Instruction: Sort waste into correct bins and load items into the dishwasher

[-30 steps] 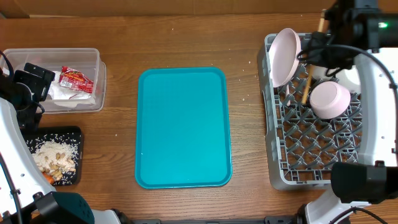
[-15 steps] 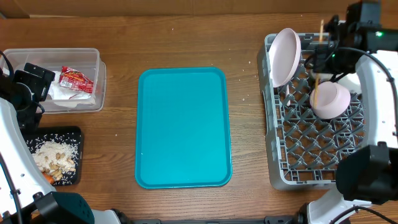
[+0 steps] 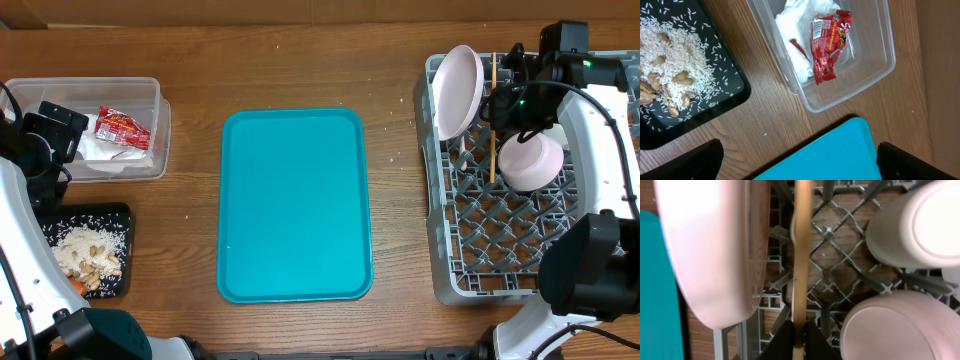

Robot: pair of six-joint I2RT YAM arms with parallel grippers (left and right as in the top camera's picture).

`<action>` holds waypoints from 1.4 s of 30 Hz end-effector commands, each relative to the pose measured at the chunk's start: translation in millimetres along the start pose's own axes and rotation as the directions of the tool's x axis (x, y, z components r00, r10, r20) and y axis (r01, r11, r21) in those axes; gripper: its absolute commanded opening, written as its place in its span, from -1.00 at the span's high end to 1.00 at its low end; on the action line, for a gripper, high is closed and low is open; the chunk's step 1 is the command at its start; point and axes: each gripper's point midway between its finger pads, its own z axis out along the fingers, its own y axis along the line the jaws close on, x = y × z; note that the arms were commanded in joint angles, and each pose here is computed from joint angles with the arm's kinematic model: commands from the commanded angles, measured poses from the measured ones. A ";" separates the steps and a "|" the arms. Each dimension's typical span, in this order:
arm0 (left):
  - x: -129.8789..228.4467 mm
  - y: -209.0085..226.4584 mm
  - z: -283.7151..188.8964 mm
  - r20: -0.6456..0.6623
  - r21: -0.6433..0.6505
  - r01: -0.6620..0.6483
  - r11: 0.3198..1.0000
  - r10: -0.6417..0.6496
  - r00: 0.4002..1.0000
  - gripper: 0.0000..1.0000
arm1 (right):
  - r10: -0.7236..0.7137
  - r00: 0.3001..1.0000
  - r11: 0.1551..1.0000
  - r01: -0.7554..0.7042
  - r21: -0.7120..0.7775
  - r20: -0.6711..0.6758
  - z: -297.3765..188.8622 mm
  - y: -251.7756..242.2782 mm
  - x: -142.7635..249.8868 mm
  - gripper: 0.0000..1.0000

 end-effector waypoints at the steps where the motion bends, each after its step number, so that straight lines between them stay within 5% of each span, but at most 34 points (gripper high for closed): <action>1: 0.3 -4.2 -3.5 0.008 0.011 -0.031 0.999 0.031 0.999 -1.00 | -0.010 1.000 0.999 0.011 -0.037 0.012 -2.5 7.6 -1.8 0.45; 6: 0.3 -4.2 -3.5 0.008 0.011 -0.031 0.999 0.031 0.999 -1.00 | 0.004 1.000 0.999 -0.004 -0.040 0.015 -2.5 7.9 -2.6 0.13; 17: 0.3 -4.2 -3.5 0.008 0.011 -0.032 0.999 0.032 0.999 -1.00 | 0.232 0.972 0.971 -0.229 -0.068 0.041 -32.4 17.3 0.0 -0.08; 22: 0.3 -4.2 -3.5 0.008 0.011 -0.031 0.999 0.031 0.999 -1.00 | 0.276 0.961 0.959 -0.273 -0.075 0.030 -70.0 27.8 23.0 -0.60; 26: 0.3 -4.2 -3.5 0.008 0.011 -0.031 0.999 0.031 0.999 -1.00 | 0.312 0.949 0.948 -0.308 -0.085 0.043 -94.3 39.0 38.1 -0.69; 29: 0.3 -4.2 -3.5 0.008 0.011 -0.031 0.999 0.031 0.999 -1.00 | 0.278 0.959 0.957 -0.272 -0.099 0.053 -107.4 56.4 56.8 -1.00; 42: 0.3 -4.2 -3.5 0.008 0.011 -0.031 0.999 0.031 0.999 -1.00 | 0.259 0.920 0.966 -0.238 -0.106 0.295 -97.8 90.0 156.1 -1.00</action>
